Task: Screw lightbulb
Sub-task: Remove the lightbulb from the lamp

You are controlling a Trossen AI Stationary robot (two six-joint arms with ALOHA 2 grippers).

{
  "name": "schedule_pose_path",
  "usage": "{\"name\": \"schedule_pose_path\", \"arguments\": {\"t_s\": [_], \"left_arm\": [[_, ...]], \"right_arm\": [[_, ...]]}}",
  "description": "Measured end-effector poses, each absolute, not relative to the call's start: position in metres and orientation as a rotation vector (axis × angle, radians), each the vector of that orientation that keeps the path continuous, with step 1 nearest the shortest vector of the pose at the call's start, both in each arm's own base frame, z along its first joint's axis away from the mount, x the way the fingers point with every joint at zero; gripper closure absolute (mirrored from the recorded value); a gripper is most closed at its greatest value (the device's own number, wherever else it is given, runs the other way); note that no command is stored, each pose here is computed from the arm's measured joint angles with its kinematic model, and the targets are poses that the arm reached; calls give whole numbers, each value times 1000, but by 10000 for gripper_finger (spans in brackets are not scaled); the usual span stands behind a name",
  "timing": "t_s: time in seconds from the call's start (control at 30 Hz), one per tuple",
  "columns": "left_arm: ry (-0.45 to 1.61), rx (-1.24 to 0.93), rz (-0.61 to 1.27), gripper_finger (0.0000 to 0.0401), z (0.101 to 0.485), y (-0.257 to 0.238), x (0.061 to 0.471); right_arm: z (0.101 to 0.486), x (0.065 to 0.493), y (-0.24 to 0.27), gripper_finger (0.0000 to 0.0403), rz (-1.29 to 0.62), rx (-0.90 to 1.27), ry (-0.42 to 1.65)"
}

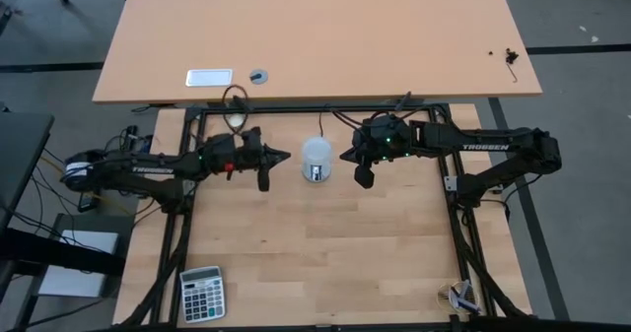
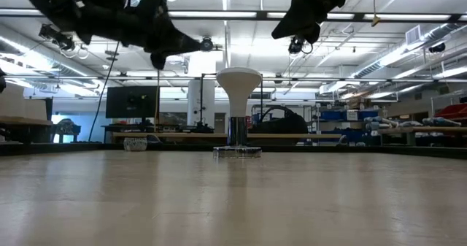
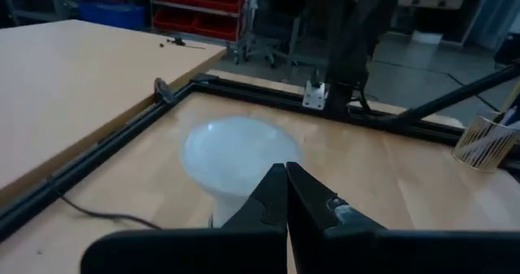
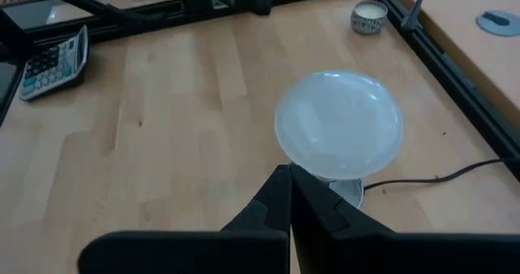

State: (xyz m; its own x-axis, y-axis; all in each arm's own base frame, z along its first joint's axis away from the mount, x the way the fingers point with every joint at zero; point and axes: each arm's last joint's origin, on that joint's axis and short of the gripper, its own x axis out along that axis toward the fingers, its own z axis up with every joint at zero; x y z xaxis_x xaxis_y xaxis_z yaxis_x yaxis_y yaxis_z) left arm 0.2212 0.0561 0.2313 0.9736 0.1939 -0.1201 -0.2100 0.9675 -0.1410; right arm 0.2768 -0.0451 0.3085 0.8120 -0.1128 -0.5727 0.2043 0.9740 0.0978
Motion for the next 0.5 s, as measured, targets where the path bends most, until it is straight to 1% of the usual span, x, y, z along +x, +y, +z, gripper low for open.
{"name": "schedule_pose_path", "arguments": {"t_s": [0.23, 0.3, 0.5], "left_arm": [[196, -77, 184, 401, 268, 77, 237], [244, -73, 165, 401, 269, 82, 242], [293, -77, 76, 401, 267, 96, 270]], "right_arm": [[308, 275, -52, 391, -188, 148, 608], [307, 276, -53, 391, -191, 149, 610], [301, 281, -53, 391, -183, 152, 626]]}}
